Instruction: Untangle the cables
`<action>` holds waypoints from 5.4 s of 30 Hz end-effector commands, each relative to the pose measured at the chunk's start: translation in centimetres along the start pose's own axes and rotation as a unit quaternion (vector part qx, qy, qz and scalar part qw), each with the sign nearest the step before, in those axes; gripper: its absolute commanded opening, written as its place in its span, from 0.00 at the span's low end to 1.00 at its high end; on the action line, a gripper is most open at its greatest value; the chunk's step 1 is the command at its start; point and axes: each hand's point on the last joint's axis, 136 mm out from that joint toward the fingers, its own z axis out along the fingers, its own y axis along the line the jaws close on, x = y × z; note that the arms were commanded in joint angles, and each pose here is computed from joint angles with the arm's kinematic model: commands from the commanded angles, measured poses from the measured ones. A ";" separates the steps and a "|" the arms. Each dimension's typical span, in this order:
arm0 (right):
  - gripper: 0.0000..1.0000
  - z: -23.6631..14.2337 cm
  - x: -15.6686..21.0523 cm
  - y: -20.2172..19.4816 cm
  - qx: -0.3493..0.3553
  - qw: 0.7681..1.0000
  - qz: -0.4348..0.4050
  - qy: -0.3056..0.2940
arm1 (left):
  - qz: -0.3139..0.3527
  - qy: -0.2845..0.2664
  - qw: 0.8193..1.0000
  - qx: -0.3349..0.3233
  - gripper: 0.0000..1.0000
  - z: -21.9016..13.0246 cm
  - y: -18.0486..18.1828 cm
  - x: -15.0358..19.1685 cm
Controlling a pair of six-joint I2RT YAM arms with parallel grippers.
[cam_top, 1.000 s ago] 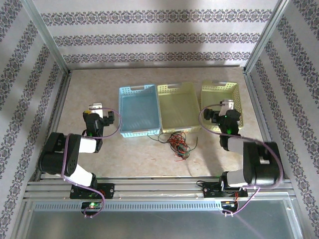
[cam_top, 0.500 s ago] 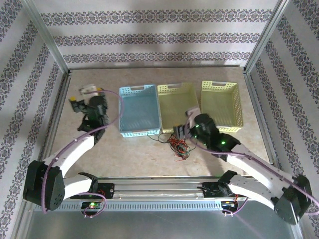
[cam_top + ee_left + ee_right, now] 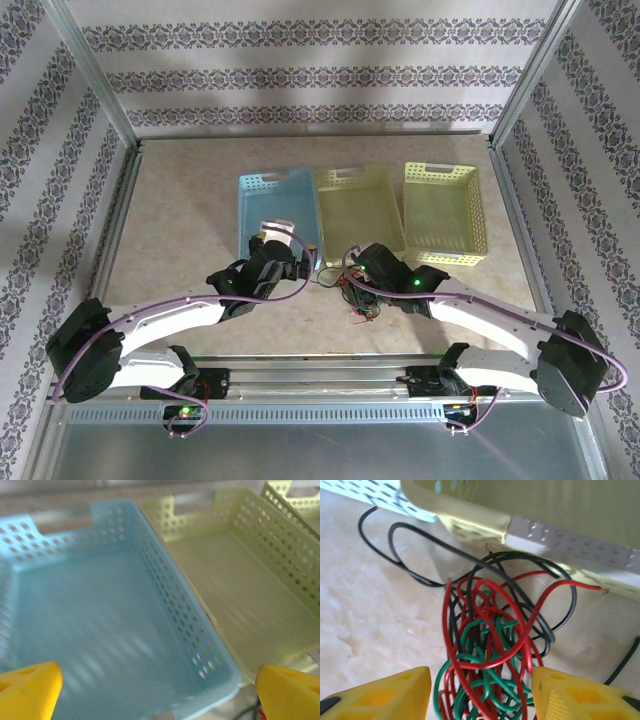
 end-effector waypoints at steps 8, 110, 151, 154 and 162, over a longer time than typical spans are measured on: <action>0.58 -0.1 1.2 0.4 -0.046 0.998 0.006 0.036 | -0.059 0.056 0.995 0.058 0.99 0.3 -2.2 2.6; 0.00 -14.6 -7.9 -12.3 -0.074 0.817 0.450 -0.354 | 0.086 0.171 0.906 0.376 0.00 0.7 -15.4 9.0; 0.00 -37.5 -17.7 -19.6 0.060 0.752 0.331 -0.567 | 0.090 0.221 0.963 0.125 0.00 0.6 -1.5 16.3; 0.00 -35.2 -19.8 -17.6 -0.017 0.785 0.313 -0.534 | 0.090 0.227 0.959 0.141 0.00 0.6 -2.1 16.4; 0.00 -18.4 -15.3 -9.2 -0.081 0.901 0.279 -0.323 | 0.089 0.210 0.954 0.192 0.00 0.8 -4.9 14.9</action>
